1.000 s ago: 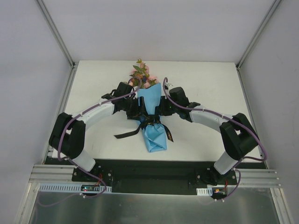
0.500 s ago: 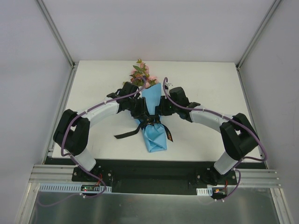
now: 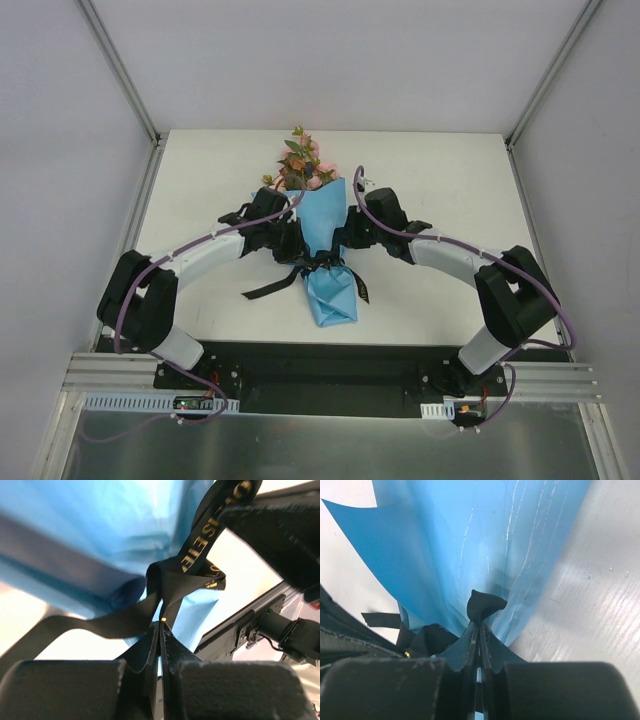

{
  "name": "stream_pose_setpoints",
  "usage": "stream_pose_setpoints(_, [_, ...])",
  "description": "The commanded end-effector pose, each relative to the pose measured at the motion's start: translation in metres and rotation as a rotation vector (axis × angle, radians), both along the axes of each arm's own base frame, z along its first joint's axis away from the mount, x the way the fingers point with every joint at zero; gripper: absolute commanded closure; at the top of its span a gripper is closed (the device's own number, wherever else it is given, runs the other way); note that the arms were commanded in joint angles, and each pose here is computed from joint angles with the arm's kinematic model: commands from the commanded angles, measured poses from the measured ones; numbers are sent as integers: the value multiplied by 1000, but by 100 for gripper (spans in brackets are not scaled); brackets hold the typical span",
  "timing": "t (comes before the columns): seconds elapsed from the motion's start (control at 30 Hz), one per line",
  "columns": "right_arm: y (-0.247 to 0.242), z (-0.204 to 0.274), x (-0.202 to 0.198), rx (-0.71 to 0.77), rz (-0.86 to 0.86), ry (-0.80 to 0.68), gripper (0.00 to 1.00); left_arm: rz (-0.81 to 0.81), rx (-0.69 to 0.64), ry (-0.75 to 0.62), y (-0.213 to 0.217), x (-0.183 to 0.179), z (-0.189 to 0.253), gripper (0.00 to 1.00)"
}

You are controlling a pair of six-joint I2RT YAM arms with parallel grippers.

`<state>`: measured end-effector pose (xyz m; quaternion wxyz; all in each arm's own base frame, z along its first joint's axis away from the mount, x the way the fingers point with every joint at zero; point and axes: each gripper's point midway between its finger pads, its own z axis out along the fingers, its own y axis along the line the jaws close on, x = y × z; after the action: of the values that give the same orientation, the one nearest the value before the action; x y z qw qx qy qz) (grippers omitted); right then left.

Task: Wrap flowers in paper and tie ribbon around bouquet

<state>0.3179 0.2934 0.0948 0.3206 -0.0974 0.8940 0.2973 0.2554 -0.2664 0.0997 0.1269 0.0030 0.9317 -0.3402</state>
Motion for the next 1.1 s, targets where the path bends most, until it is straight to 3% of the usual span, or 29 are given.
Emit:
stream_pose_setpoints(0.0, [-7, 12, 1, 26, -50, -11, 97, 31, 19, -25, 19, -16, 0, 100])
stream_pose_setpoints(0.33, [-29, -10, 1, 1, -159, 27, 100, 123, 85, 63, 61, -51, -40, 100])
stream_pose_setpoints(0.77, [-67, -57, 7, 16, -374, 99, 100, 252, 210, 164, 99, -68, -84, 100])
stream_pose_setpoints(1.07, [-64, -67, 14, 68, -348, 128, 100, 264, 209, 166, 111, -69, -89, 100])
